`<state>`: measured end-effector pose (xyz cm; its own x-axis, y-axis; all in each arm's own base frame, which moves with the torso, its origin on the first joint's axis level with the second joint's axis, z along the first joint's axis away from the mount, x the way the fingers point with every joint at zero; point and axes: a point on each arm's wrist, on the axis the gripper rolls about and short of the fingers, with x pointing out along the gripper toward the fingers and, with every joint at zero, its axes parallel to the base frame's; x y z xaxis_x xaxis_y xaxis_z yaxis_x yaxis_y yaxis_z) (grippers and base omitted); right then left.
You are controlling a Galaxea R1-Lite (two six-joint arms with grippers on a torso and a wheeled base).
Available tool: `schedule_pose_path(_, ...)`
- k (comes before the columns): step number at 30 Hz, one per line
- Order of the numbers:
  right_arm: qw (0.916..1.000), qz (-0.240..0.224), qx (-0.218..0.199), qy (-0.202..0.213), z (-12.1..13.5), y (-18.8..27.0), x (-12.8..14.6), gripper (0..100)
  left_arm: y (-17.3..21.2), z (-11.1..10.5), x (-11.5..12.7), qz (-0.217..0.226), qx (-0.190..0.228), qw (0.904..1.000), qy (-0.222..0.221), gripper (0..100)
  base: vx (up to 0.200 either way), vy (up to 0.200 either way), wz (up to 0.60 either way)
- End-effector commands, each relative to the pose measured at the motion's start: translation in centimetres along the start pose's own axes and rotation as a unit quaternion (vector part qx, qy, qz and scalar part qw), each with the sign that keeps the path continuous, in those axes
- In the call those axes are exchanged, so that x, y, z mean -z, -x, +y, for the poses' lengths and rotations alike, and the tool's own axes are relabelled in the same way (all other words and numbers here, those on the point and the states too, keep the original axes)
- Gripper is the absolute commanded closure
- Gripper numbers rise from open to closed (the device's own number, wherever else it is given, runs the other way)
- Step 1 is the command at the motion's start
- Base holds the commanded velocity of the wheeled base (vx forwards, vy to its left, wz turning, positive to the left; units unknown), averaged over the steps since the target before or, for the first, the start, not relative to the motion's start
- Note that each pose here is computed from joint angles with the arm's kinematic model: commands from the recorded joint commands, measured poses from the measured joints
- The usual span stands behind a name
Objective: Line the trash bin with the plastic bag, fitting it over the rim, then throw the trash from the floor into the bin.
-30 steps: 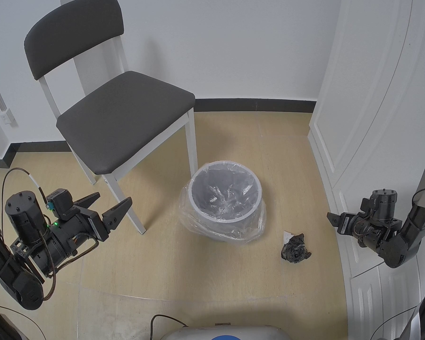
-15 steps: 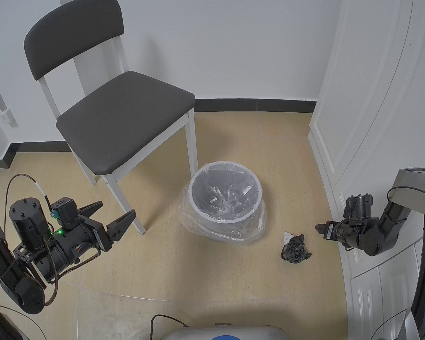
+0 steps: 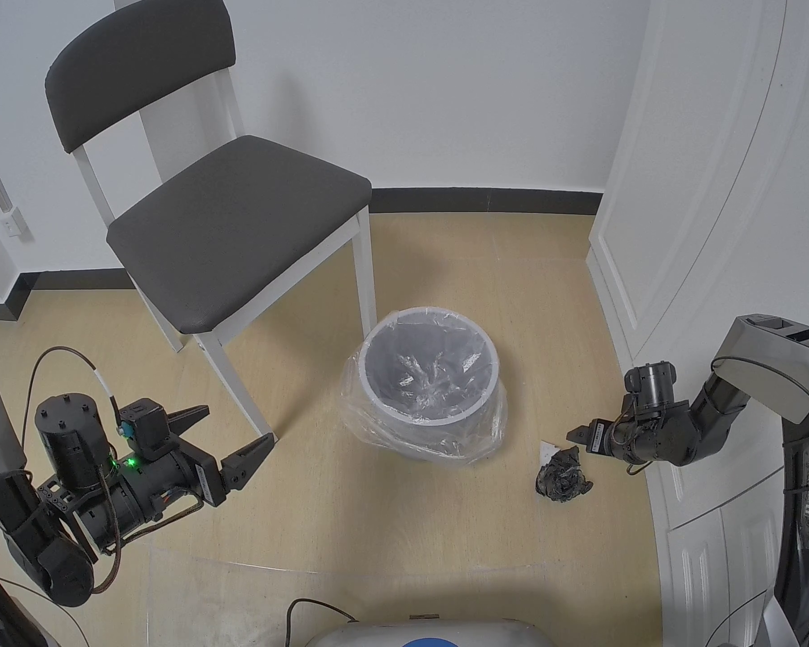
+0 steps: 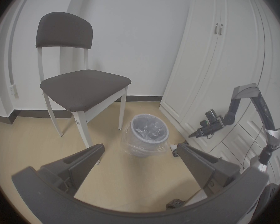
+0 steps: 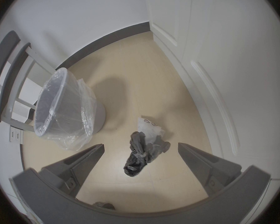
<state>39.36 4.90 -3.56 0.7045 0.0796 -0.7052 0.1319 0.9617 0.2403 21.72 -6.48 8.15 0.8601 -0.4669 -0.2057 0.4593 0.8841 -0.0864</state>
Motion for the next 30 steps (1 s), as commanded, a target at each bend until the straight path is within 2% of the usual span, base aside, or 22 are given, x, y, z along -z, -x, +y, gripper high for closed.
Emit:
schedule_pose_path(1, 0.9998, 0.000, -0.018, 0.002, 1.4, -1.7, -1.8, 0, -0.1, -0.2, 0.1, 0.002, 0.004, 1.0000, -0.005, 0, 0.000, 0.000, 0.00)
schedule_pose_path(9, 0.9997, 0.024, -0.005, 0.000, 2.6, -6.9, -4.7, 0, -0.1, -0.1, 0.0, 0.000, 0.001, 1.0000, -0.005, 0, 0.000, 0.000, 0.00)
schedule_pose_path(19, 0.9969, 0.072, 0.008, -0.031, 1.8, -9.5, -4.6, 0, -0.6, -0.1, 0.5, 0.011, 0.005, 0.9999, -0.004, 0, 0.000, 0.000, 0.00)
schedule_pose_path(30, 0.9864, 0.151, 0.035, -0.056, 1.6, -10.0, -4.9, 0, -0.6, -0.3, 0.6, 0.014, 0.009, 0.9999, -0.004, 0, 0.000, 0.000, 0.00)
